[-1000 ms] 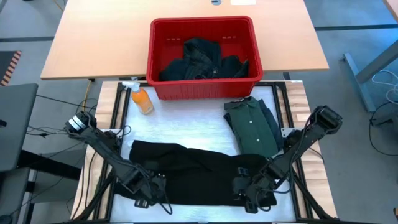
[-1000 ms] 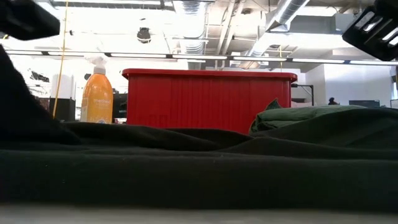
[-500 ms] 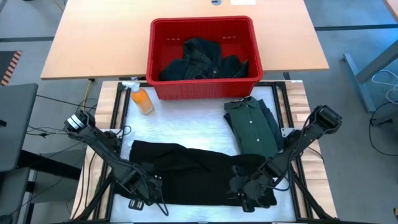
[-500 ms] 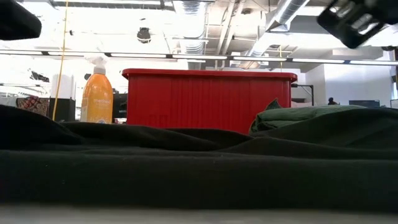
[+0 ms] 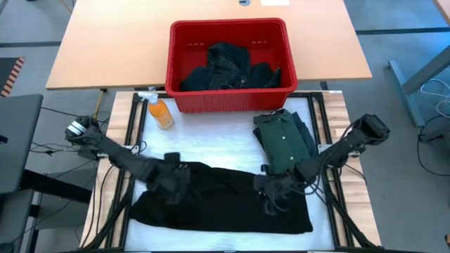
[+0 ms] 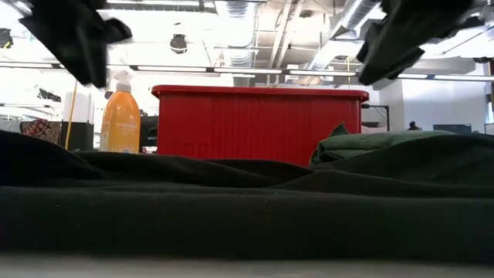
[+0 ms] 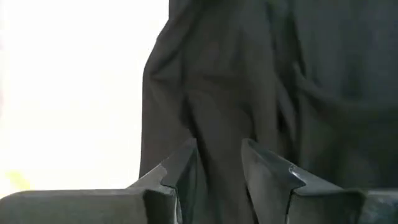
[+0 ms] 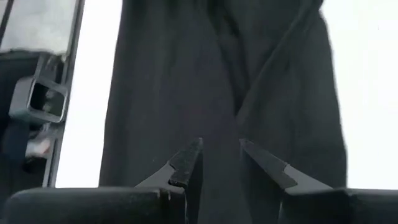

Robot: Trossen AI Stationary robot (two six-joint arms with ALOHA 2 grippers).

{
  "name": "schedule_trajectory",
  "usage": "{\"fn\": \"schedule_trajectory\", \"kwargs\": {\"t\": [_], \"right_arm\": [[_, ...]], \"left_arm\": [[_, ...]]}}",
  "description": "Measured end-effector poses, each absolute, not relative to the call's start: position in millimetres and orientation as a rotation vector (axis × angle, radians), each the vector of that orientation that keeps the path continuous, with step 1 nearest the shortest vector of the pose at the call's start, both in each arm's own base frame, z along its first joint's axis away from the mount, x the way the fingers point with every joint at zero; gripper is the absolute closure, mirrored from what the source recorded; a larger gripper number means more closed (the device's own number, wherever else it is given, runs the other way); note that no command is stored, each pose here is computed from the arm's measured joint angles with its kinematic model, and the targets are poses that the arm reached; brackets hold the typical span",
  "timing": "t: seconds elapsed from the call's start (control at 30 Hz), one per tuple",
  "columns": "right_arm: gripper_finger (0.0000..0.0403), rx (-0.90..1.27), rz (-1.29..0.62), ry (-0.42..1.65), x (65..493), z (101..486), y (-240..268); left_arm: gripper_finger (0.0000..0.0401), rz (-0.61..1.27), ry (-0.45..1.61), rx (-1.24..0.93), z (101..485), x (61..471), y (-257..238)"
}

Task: Fold laundry
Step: Fold the black shirt

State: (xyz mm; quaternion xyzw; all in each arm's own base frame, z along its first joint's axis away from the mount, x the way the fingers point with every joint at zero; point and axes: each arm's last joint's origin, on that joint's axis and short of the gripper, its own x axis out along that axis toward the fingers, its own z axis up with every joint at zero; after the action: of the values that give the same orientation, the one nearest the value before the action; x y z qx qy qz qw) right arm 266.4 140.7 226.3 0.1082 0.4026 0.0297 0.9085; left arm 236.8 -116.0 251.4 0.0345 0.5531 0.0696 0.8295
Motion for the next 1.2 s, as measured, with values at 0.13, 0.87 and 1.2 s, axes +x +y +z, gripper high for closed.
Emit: {"fn": "schedule_trajectory", "kwargs": {"t": [0.13, 0.87, 1.2], "right_arm": [[0.0275, 0.237, 0.055, 0.818, 266, 230, 138], [0.0275, 0.217, 0.039, 0.887, 250, 225, 154], [0.0275, 0.218, 0.01, 0.854, 241, 225, 167]], "left_arm": [[0.0283, 0.171, 1.211, 0.008, 223, 246, -84], [0.0284, 0.254, 1.232, -0.01, 177, 238, -53], [0.04, 0.254, 1.28, 0.071, 182, 236, -50]]}}
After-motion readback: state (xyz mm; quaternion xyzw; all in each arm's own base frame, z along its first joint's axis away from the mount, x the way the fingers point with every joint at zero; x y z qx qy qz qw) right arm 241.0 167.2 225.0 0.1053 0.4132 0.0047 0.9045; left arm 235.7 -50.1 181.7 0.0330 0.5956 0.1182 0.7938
